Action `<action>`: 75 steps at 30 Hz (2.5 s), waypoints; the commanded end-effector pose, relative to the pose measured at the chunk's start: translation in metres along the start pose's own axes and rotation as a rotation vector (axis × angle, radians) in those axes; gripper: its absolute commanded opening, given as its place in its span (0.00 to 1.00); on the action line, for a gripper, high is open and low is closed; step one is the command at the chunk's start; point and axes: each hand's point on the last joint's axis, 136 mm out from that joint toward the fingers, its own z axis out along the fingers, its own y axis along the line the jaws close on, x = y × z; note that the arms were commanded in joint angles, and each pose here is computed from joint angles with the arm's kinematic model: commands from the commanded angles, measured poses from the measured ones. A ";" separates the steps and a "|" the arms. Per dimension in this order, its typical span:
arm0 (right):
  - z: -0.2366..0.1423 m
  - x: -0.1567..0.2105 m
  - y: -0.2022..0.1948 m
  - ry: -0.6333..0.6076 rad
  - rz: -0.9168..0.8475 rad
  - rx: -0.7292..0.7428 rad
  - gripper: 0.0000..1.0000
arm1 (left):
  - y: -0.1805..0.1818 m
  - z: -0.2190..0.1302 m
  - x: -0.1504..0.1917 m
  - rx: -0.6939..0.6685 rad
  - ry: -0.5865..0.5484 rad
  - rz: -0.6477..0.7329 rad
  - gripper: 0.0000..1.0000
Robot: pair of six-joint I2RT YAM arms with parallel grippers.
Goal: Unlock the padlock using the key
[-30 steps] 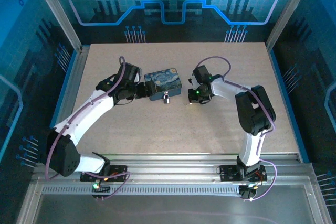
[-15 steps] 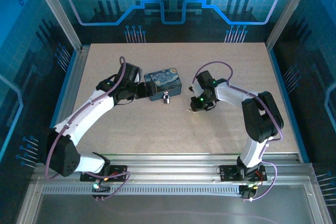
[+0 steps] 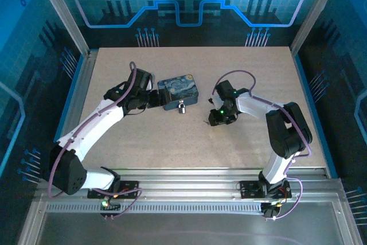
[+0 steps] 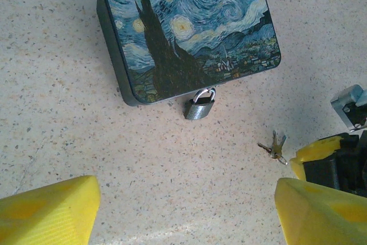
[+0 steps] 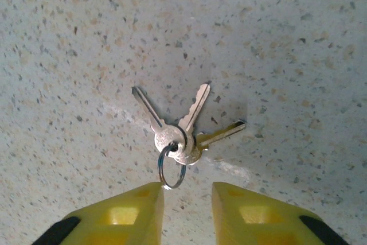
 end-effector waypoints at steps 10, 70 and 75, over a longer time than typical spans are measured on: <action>0.022 -0.009 0.017 0.028 0.000 0.029 0.44 | 0.001 -0.009 0.005 0.000 -0.006 -0.007 0.81; -0.084 -0.029 0.121 -0.251 -0.344 -0.612 0.00 | -0.096 0.009 0.065 0.666 0.302 0.117 0.37; -0.086 -0.031 0.123 -0.252 -0.345 -0.615 0.00 | -0.107 0.011 0.069 0.697 0.317 0.121 0.34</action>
